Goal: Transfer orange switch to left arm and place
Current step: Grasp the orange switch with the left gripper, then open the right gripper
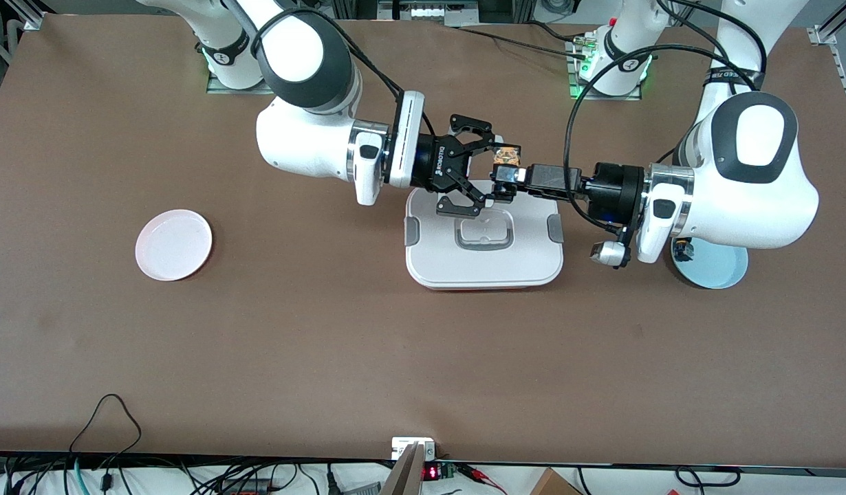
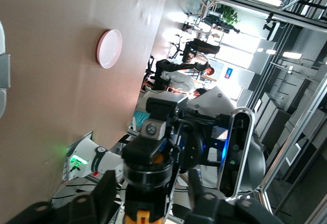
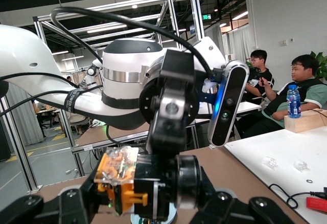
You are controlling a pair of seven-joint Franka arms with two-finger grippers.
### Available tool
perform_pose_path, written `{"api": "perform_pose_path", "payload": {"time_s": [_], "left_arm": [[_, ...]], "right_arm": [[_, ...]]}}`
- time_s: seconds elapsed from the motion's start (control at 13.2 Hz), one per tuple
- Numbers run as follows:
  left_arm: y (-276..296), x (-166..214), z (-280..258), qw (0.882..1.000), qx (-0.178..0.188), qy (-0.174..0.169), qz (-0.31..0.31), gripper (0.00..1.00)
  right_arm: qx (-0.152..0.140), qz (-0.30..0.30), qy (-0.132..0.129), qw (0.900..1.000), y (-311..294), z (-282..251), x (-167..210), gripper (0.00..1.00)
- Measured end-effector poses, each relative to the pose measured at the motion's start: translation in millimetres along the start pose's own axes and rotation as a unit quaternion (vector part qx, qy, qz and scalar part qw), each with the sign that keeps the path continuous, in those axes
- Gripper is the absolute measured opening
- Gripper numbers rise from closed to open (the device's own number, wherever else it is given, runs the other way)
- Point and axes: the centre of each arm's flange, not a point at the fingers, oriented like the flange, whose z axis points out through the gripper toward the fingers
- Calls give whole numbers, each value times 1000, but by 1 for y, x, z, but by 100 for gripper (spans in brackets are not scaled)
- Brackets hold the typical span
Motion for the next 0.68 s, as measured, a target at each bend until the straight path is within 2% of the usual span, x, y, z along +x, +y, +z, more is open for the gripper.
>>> {"api": "perform_pose_path", "payload": {"time_s": [0.15, 0.68], "left_arm": [[1, -3, 0, 1000, 7, -5, 5, 36], [1, -4, -3, 1000, 7, -8, 9, 34]], "right_arm": [[-2, 2, 1, 1000, -1, 1, 0, 73], [-2, 15, 8, 1000, -3, 3, -1, 73]]}}
